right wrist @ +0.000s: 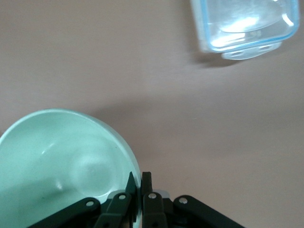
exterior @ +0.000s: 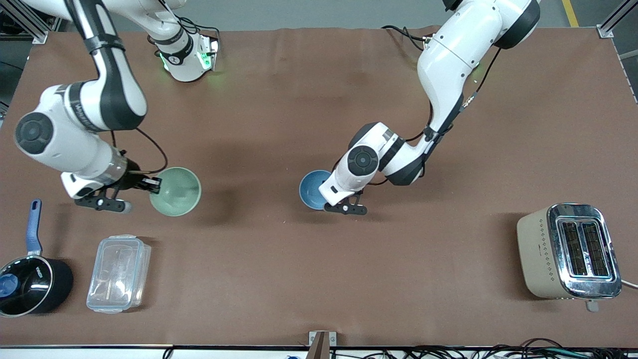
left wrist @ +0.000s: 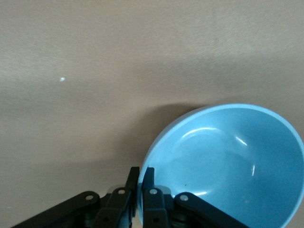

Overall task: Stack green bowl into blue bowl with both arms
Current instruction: 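Carry both bowls toward each other at the table middle, then lower the green bowl into the blue bowl while the left gripper releases and withdraws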

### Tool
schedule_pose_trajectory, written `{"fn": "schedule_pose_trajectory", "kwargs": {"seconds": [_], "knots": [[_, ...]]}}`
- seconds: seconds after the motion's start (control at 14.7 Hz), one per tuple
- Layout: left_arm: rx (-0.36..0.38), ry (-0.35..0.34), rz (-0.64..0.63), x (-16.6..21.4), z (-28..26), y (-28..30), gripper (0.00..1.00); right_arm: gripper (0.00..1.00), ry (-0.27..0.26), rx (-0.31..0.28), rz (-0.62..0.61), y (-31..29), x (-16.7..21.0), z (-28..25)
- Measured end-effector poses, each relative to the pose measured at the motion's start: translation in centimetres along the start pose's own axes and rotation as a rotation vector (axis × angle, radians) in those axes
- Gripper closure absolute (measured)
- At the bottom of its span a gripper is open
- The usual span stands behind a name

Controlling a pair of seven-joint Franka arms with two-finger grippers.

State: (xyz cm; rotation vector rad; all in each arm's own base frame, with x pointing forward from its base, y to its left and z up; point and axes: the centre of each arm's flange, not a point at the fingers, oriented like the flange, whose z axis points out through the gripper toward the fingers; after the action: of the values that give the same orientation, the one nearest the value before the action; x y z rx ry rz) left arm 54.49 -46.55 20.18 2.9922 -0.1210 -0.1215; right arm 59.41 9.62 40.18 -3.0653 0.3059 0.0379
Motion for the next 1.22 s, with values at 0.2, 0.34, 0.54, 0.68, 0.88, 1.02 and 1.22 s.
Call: {"fn": "schedule_pose_trajectory", "kwargs": {"seconds": [0.2, 0.34, 0.54, 0.68, 0.88, 1.02, 1.22], "knots": [[-0.025, 0.044, -0.018, 1.2, -1.9, 0.2, 0.59, 0.94, 0.024, 0.014, 0.041, -7.4, -2.5, -1.2], [-0.001, 0.088, -0.034, 3.1, -5.9, -1.2, 0.39, 0.94, 0.032, 0.023, 0.083, -11.9, -4.7, -1.4], [0.087, 0.155, -0.089, 5.8, -16.2, -6.2, 0.12, 0.94, 0.053, 0.050, 0.158, -18.4, -7.6, 0.6], [0.134, 0.178, -0.124, 6.2, -24.0, -10.6, 0.00, 0.94, 0.057, 0.063, 0.194, -23.2, -9.3, 3.9], [0.191, 0.162, -0.096, 4.8, -32.9, -16.9, 0.00, 0.94, 0.056, 0.073, 0.236, -29.0, -11.4, 9.2], [0.211, 0.152, -0.077, 4.1, -36.2, -20.5, 0.00, 0.94, 0.058, 0.080, 0.255, -30.8, -12.4, 11.6], [0.236, 0.111, -0.023, 2.7, -39.6, -24.2, 0.00, 0.94, 0.057, 0.078, 0.258, -31.4, -12.8, 13.4]]}}
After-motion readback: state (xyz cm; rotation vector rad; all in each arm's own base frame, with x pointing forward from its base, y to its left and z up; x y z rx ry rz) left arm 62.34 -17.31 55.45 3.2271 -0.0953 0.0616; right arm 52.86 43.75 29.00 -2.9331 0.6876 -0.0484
